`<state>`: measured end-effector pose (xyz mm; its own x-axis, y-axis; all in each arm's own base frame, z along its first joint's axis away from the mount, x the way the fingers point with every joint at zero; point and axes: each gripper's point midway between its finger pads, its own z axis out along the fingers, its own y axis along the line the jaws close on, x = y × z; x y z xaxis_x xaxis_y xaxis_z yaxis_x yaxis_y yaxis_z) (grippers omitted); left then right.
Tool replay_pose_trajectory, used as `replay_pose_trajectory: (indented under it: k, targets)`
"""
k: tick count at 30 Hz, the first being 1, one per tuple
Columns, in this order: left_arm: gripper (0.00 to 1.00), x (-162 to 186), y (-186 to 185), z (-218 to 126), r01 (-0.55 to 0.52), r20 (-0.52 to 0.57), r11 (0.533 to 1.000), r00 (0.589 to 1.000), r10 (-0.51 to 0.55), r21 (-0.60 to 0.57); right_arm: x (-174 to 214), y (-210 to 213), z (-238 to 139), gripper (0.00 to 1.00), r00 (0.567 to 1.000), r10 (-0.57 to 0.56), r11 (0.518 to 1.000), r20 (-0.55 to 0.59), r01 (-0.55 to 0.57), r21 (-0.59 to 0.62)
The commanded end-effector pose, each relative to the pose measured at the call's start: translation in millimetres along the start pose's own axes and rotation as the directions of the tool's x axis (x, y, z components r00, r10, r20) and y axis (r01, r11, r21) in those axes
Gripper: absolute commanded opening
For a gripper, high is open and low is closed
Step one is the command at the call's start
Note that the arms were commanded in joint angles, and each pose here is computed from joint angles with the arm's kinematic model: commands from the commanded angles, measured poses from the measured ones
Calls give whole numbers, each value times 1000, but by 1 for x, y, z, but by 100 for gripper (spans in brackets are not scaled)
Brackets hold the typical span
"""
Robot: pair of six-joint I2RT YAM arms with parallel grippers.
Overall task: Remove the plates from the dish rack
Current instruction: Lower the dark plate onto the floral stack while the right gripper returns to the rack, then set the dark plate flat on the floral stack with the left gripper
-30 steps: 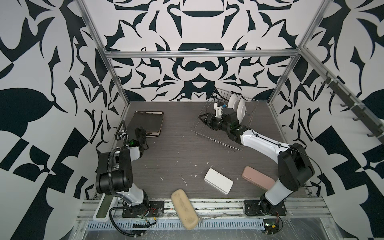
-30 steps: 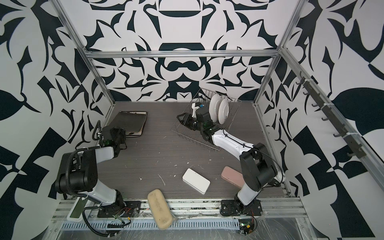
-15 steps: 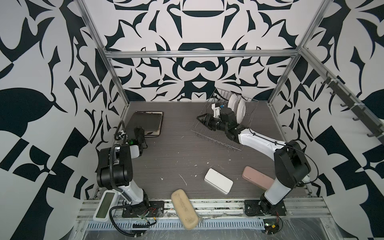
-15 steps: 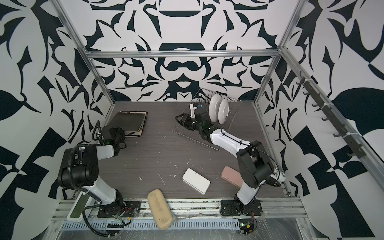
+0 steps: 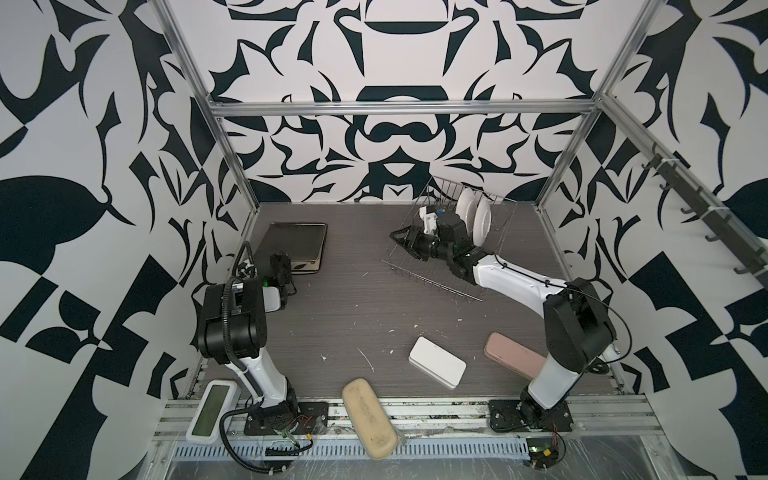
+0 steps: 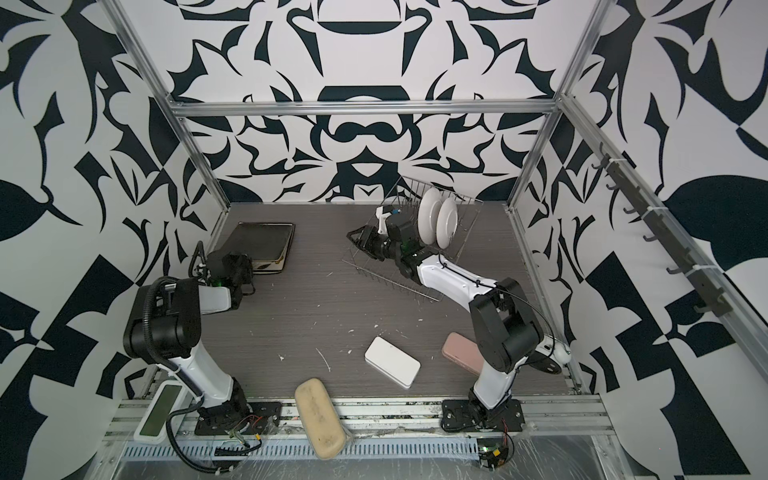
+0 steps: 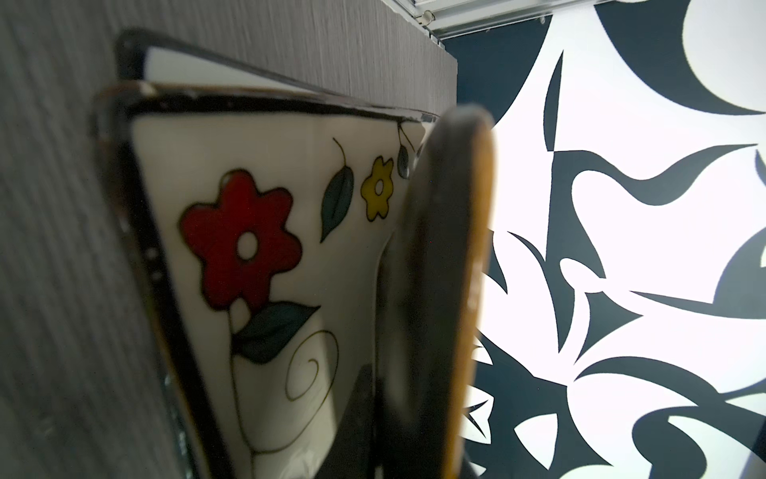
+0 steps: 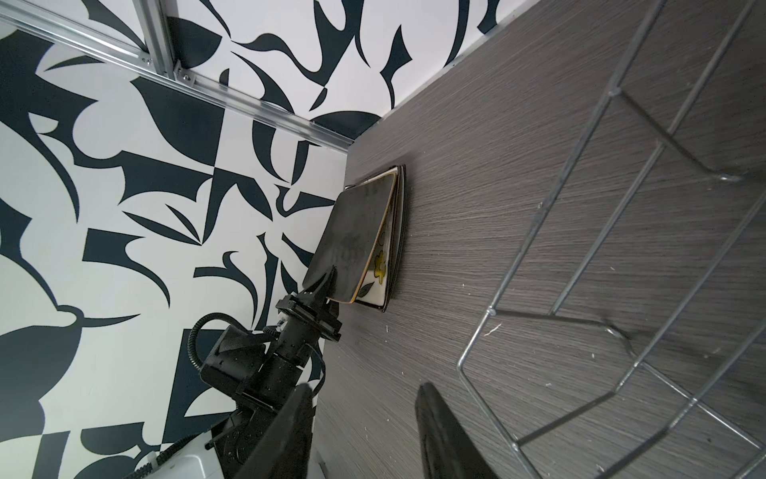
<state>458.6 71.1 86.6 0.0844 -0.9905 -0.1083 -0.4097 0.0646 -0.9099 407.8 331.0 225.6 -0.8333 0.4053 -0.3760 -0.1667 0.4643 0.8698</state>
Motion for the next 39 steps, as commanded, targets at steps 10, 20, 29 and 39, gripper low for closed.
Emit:
replay_pose_trajectory:
  k: [10, 20, 29, 39]
  targets:
    - [15, -12, -66, -6, -18, 36, 983, 999, 11, 185, -9, 23, -4, 43, 999, -21, 999, 24, 22, -32]
    - [33, -9, -54, -3, 2, 21, 989, 1000, -5, 148, -8, 23, -5, 42, 1000, -19, 999, 19, 19, -30]
    - [49, -8, -48, -3, -22, 16, 994, 1000, 20, 104, -6, 20, -5, 41, 1000, -11, 1000, 15, 11, -27]
    - [64, -8, -51, -5, -56, 9, 995, 998, 56, 77, -6, 23, -7, 41, 1000, -14, 999, 18, 14, -32]
